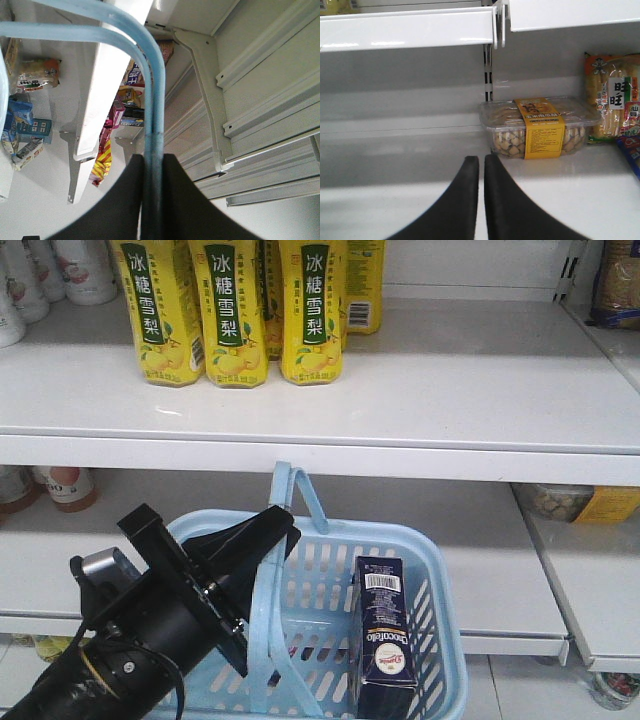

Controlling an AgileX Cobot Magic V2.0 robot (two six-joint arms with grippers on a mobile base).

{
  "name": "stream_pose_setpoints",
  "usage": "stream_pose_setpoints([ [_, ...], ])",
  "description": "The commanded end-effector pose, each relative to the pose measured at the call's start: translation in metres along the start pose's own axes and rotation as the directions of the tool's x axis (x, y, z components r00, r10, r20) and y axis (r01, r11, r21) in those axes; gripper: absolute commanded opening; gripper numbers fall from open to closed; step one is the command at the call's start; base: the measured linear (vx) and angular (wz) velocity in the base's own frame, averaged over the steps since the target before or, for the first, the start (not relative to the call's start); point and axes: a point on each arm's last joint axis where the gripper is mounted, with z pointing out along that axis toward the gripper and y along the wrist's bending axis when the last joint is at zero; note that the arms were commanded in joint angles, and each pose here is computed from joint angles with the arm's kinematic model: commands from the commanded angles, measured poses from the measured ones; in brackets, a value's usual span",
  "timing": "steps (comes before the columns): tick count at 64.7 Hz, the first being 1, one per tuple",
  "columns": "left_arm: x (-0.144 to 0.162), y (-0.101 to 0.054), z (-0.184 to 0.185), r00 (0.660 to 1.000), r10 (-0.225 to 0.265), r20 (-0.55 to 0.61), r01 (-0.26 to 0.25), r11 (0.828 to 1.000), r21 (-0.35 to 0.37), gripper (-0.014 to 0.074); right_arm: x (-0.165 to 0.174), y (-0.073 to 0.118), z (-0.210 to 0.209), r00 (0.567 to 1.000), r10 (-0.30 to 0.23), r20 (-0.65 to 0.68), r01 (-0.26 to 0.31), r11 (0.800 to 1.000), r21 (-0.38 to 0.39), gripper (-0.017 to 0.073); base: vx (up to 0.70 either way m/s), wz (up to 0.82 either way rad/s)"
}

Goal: Left arm holds basket, right arm returns cookies

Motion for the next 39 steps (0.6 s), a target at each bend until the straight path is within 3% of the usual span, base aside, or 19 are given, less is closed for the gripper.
stream_pose_setpoints([
  [1, 0.0044, -0.0399, -0.0014, 0.999, -0.016, -0.030, 0.025, 0.943, 0.333, -0.0003, -0.0018, -0.0004, -0.0001, 0.997, -0.011, 0.071, 0.011, 1.000, 0.002, -0.0003, -0.02, 0.12],
  [39, 0.0044, -0.0399, -0.0014, 0.999, -0.016, -0.030, 0.025, 0.943, 0.333, -0.0003, -0.0018, -0.0004, -0.0001, 0.997, -0.011, 0.071, 0.011, 1.000, 0.002, -0.0003, 0.00, 0.01],
])
